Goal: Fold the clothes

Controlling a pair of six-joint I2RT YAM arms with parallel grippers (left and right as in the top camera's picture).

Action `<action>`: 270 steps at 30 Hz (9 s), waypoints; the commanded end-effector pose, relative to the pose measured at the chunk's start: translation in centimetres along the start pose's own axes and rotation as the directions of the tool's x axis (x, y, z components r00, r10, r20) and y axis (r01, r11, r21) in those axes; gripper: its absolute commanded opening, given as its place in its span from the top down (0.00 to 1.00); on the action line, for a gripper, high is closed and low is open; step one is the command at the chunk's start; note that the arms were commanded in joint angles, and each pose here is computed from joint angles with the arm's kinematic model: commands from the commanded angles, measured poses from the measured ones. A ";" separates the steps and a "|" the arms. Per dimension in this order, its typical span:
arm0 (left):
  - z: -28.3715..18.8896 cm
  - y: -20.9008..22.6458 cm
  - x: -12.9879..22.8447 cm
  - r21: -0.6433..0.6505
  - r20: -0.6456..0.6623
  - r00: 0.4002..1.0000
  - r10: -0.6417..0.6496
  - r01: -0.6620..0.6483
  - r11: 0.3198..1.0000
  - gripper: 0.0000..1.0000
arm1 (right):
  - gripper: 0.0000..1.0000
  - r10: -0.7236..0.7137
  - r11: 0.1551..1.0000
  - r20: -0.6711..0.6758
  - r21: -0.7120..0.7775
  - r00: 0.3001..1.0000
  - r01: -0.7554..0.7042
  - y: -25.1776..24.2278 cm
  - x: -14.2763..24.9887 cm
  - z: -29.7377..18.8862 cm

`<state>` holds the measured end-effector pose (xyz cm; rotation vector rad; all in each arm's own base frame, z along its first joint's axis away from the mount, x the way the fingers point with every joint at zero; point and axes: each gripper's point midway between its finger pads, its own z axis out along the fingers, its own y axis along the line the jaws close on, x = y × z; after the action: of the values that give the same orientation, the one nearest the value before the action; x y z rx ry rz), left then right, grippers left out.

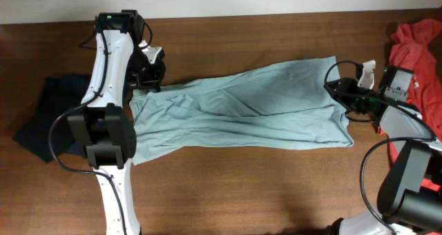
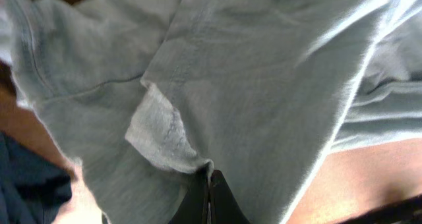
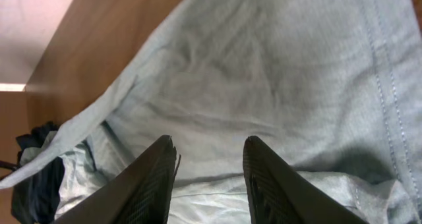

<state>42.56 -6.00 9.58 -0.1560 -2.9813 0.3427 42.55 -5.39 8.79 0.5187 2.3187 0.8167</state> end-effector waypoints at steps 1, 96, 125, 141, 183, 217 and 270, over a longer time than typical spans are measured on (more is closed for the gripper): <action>-1.4 0.5 0.7 -0.053 0.008 1.000 0.016 -0.015 0.998 0.99 | 0.62 -0.040 0.999 0.045 -0.031 0.998 0.041 1.7 -1.9 -1.1; -0.9 -3.1 -3.1 -0.055 0.148 0.981 0.127 -0.120 0.991 0.44 | 0.96 -0.258 0.898 -0.042 0.358 0.965 0.256 -0.5 -13.2 1.6; -0.8 -2.9 -2.3 -0.054 0.116 0.986 0.117 -0.111 0.992 0.44 | 0.96 0.078 0.744 -0.410 0.631 0.909 0.221 -5.1 -2.3 -5.7; -0.8 -2.3 -0.2 -0.052 0.032 0.996 0.087 -0.085 0.995 0.44 | 0.94 0.159 0.707 -0.434 0.677 0.887 0.205 -5.5 -0.7 -7.1; -9.4 0.0 8.9 -0.239 0.425 0.905 0.016 0.095 0.966 0.43 | 0.33 -0.164 0.920 -0.165 0.329 0.973 0.211 13.6 4.3 -18.3; 3.5 2.9 0.9 -0.269 0.449 0.884 0.129 -0.004 0.963 1.00 | 0.35 -0.076 0.936 -0.281 0.309 0.957 0.166 9.9 8.0 -14.2; 5.0 2.0 2.9 -0.220 0.269 0.950 0.161 -0.103 0.970 0.60 | 0.34 -0.095 0.936 -0.258 0.305 0.961 0.174 10.0 7.3 -14.0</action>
<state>39.58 -3.68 7.90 -0.3551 -3.3832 -0.0443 29.55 -0.36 20.74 0.4078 2.7111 0.4338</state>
